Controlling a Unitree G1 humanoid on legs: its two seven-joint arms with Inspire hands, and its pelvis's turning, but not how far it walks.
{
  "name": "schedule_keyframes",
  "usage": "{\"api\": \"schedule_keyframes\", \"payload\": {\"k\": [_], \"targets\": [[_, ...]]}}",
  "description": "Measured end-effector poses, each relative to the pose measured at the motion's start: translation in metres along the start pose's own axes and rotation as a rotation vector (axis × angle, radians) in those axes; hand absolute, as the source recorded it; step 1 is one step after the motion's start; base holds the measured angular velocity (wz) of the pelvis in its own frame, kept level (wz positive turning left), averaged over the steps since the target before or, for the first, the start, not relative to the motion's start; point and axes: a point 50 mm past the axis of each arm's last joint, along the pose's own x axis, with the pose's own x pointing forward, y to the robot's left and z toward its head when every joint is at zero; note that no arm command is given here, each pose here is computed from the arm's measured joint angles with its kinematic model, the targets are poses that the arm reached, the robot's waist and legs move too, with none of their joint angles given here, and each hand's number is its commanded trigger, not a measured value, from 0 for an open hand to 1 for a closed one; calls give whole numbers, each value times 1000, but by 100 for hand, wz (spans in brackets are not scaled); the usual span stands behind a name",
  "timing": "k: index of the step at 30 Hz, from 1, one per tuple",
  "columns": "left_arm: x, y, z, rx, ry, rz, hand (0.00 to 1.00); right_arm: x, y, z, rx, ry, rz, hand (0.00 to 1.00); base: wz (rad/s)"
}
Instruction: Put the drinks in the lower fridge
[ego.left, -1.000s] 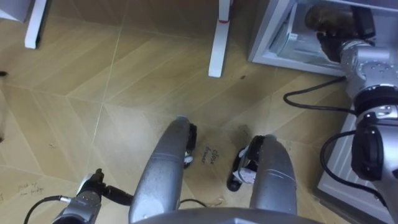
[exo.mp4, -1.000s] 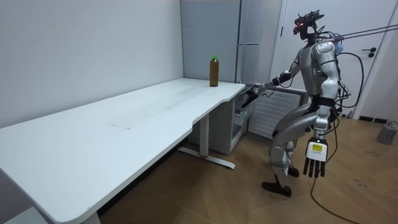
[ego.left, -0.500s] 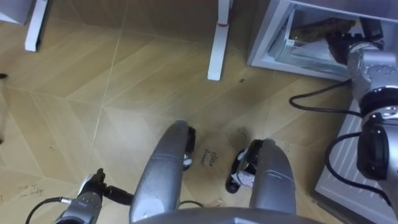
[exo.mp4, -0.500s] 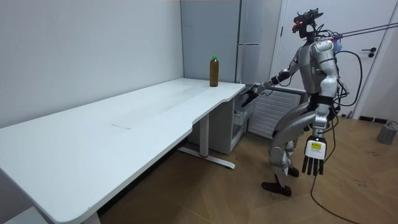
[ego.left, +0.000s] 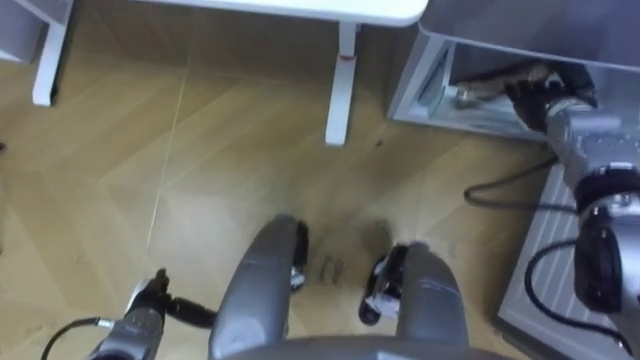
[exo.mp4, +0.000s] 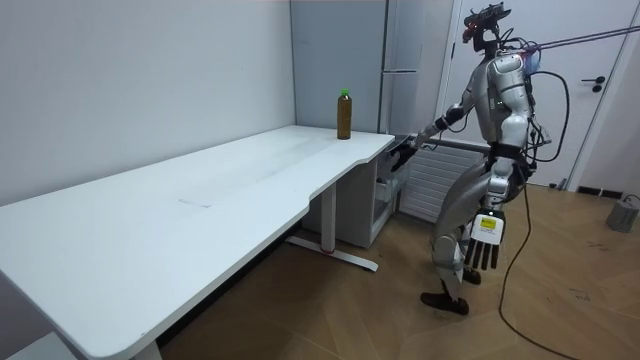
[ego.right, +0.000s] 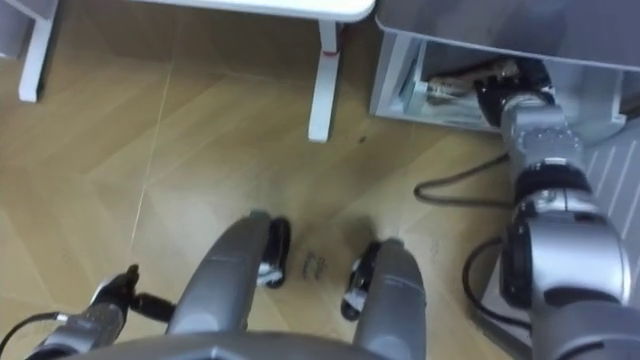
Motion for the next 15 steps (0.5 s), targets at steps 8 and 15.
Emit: {"api": "schedule_keyframes", "payload": {"k": [8,15], "targets": [[0,5,-9,-61,43,-23,0,1,-29,0,-9,12,-54,0,-2],[-3,0,-27,-67,85,-45,0,-5,-83,-1,18,29,-114,0,1]]}}
